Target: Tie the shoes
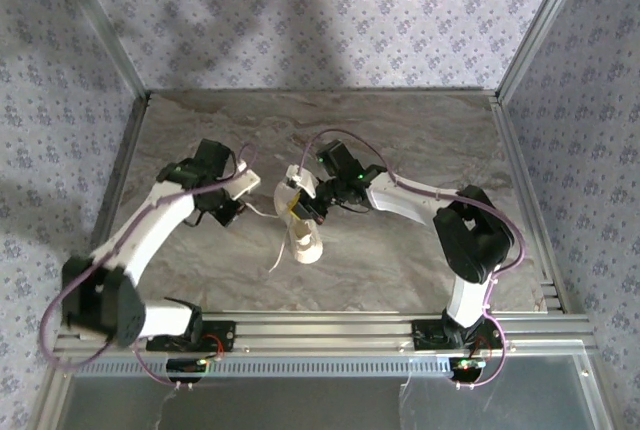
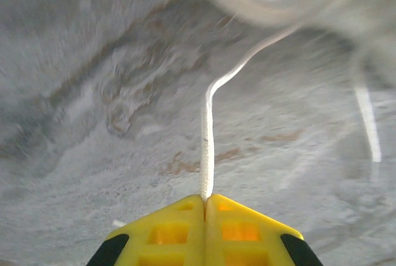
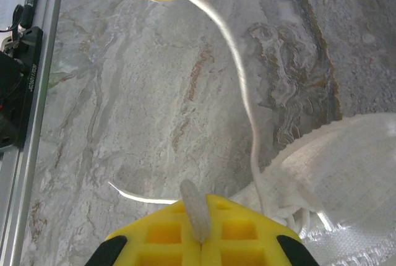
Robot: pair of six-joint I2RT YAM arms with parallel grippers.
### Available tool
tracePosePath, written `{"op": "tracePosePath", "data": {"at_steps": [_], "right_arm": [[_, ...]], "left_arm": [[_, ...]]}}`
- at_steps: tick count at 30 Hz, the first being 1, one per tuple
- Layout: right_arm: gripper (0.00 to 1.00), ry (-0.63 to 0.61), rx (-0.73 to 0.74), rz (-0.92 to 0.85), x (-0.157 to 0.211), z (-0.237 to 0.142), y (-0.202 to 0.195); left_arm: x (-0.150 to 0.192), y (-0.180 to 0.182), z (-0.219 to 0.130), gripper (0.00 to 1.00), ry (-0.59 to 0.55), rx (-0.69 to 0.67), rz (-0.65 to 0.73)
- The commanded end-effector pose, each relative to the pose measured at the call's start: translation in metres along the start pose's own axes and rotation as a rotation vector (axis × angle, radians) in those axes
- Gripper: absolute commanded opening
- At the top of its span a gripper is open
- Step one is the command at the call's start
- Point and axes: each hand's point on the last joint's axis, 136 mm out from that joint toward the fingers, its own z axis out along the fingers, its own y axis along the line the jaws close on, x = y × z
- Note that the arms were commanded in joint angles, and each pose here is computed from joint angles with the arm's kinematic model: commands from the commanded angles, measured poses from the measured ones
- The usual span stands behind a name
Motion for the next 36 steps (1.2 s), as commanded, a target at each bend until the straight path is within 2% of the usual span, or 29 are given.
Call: {"op": "tracePosePath", "data": {"at_steps": [1, 7, 13, 18, 24, 34, 36], "right_arm": [[0.0, -0.01, 0.01, 0.06, -0.008, 0.002, -0.011], [0.0, -0.01, -0.019, 0.093, -0.011, 0.004, -0.011], [0.0, -0.003, -0.054, 0.096, -0.013, 0.002, -0.007], [0.0, 0.001, -0.092, 0.096, -0.014, 0.001, -0.001], [0.0, 0.002, -0.14, 0.093, -0.015, -0.001, 0.004], [0.0, 0.012, -0.172, 0.089, -0.012, -0.006, 0.001], [0.0, 0.013, -0.174, 0.085, -0.012, -0.006, 0.001]], "left_arm": [[-0.002, -0.029, -0.032, 0.0, -0.045, -0.005, 0.011], [-0.045, -0.093, -0.067, 0.0, -0.301, 0.002, 0.159], [-0.093, -0.144, -0.08, 0.0, -0.437, 0.006, 0.344], [-0.126, -0.178, -0.066, 0.0, -0.445, 0.082, 0.43], [-0.146, -0.206, -0.039, 0.0, -0.45, 0.174, 0.474], [-0.148, -0.214, 0.017, 0.0, -0.403, 0.183, 0.484], [-0.147, -0.212, 0.023, 0.03, -0.399, 0.181, 0.478]]}}
